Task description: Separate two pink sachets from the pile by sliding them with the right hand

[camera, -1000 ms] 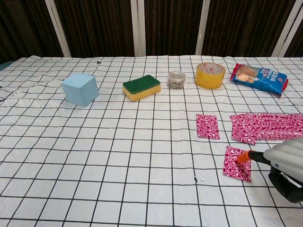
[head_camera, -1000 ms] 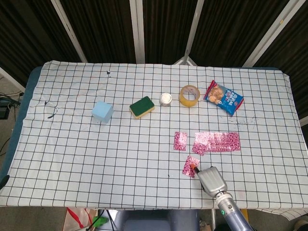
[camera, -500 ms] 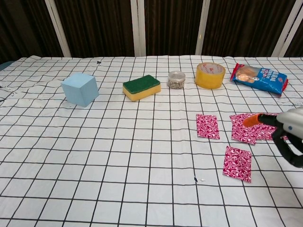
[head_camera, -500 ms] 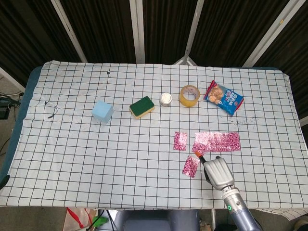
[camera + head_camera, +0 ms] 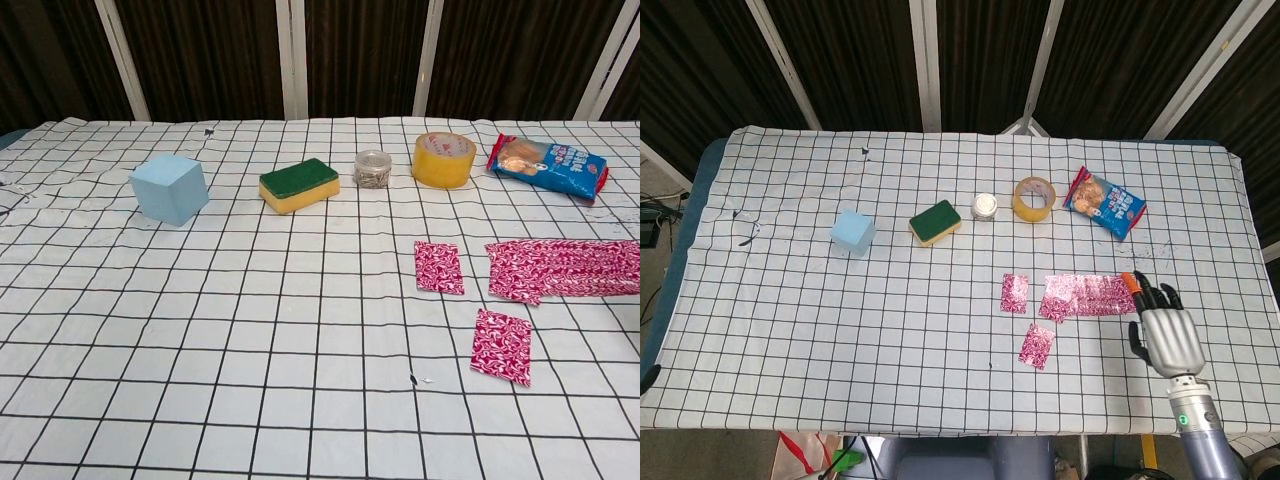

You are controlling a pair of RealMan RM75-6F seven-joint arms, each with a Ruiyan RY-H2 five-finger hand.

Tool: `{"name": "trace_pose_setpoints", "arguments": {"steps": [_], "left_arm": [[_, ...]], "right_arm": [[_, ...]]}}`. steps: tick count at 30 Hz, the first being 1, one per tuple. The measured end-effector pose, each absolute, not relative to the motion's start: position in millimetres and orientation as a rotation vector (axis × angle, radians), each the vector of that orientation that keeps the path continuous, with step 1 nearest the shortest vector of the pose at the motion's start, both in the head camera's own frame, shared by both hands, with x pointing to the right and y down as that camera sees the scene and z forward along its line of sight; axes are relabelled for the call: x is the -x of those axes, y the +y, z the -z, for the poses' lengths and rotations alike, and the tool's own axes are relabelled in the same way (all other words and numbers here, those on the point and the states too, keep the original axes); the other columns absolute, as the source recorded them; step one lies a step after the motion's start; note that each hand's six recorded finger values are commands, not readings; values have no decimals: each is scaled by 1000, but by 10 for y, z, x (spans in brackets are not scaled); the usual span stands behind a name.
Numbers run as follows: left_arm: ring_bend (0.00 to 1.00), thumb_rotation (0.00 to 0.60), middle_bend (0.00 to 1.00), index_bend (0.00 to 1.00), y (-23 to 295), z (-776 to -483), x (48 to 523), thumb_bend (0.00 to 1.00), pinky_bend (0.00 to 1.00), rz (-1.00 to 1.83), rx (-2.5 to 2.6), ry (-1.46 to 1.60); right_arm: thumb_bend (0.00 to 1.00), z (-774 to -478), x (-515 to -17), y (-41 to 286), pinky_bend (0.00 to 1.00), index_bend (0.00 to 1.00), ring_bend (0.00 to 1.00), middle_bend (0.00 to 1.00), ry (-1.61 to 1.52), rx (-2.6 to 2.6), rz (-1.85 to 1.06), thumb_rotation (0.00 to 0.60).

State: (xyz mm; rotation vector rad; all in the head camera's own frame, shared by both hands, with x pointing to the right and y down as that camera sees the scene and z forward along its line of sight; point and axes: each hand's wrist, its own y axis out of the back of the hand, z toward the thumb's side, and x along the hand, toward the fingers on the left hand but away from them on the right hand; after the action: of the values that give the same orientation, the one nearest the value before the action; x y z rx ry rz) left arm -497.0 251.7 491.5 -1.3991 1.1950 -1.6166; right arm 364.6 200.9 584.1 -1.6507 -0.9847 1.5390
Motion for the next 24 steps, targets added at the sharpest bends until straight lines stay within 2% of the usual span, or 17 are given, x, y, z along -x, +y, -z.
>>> {"name": "trace_pose_setpoints", "arguments": {"steps": [6, 11, 17, 24], "left_arm": [[0, 600, 0, 163, 2525, -4901, 4955, 324, 101, 1607, 1403, 1198], [0, 600, 0, 162, 2541, -4876, 4955, 325, 101, 1597, 1408, 1207], [0, 600, 0, 162, 2547, -4830, 5000, 324, 101, 1583, 1411, 1231], [0, 600, 0, 161, 2560, -4799, 5016, 325, 101, 1564, 1428, 1235]], "right_arm": [[653, -5731, -4115, 2206, 87, 11, 152, 65, -1135, 1649, -1585, 600], [653, -5510, -4393, 2393, 70, 9, 139, 65, -1198, 1599, -1607, 600], [651, -5345, -4447, 2499, 67, 3, 120, 60, -1214, 1560, -1576, 600], [652, -5271, -4518, 2481, 68, 2, 117, 59, -1223, 1494, -1542, 600]]}}
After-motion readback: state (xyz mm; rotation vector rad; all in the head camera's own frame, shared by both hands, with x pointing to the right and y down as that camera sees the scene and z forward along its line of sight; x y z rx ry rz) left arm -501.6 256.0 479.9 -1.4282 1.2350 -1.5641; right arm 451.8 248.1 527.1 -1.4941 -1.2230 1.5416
